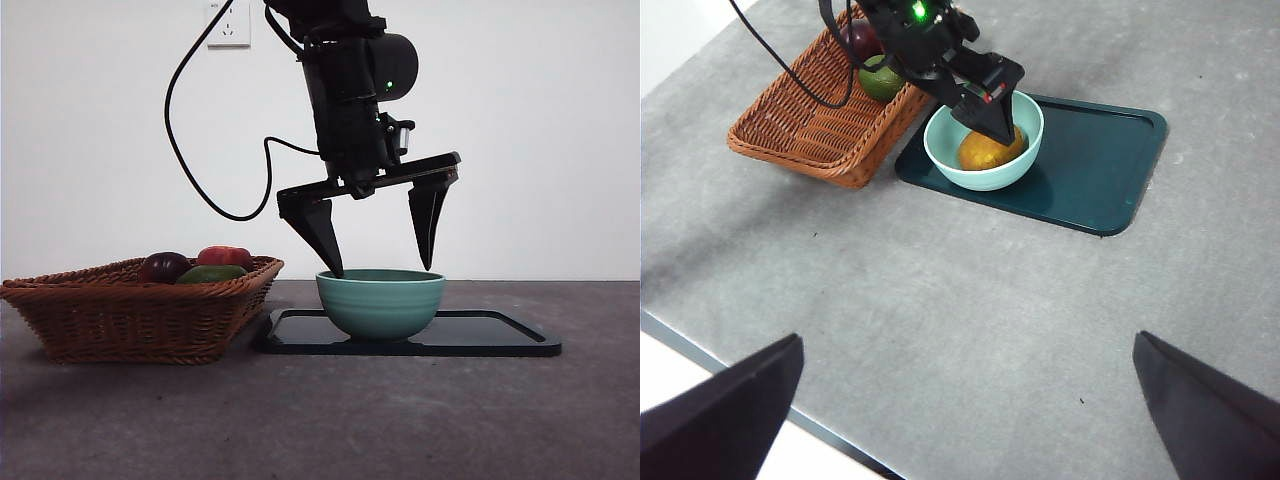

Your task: Pick up the wifruite, put it on the bowl, pick up the plate, put it on desk

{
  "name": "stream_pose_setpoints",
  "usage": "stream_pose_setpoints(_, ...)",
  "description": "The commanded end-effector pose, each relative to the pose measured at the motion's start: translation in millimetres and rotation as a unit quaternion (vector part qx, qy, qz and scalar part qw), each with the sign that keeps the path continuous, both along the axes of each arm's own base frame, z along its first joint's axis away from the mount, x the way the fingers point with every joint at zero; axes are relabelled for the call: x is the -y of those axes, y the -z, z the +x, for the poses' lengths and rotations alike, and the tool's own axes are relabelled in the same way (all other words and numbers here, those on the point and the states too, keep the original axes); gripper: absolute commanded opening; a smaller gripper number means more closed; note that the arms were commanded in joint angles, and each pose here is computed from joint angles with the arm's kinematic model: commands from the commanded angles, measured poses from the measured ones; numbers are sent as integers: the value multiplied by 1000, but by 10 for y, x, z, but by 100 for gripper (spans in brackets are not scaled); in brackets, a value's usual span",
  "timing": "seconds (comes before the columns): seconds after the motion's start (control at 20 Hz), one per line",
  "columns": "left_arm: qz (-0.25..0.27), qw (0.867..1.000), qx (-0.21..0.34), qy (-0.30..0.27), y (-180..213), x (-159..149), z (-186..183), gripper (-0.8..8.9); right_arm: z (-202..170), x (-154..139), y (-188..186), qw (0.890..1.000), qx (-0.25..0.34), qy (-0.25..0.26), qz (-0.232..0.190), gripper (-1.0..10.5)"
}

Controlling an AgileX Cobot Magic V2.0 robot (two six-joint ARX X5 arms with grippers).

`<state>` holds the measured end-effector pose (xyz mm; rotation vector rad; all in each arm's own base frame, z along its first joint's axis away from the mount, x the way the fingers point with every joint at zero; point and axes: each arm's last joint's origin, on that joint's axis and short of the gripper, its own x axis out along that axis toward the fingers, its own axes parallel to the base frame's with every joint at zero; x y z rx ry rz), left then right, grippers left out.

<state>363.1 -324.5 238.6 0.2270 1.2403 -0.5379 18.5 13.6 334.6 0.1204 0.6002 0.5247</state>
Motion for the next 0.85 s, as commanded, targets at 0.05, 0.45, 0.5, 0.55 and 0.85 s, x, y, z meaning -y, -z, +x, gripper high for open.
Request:
stream_pose_setpoints(0.05, 1, 1000, 0, 13, 96, 98, 12, 486, -6, 1, -28, 1000, 4, -2, 7, 547)
stream_pose_setpoints(0.45, 7, 1000, 1, 25, 200, 126, 44, 485, -6, 1, -28, 1000, 4, -1, 7, 547)
stream_pose_setpoints(0.5, 6, 1000, 3, 25, 207, 130, 49, 485, -6, 1, -28, 1000, 4, -1, 7, 547)
stream_pose_setpoints(0.55, 6, 1000, 4, 27, 208, 132, 50, 485, -6, 1, -28, 1000, 4, -1, 7, 547)
stream_pose_setpoints(0.85, 17, 999, -8, 31, 355, 152, 73, 485, -6, 1, -28, 1000, 4, -1, 7, 547)
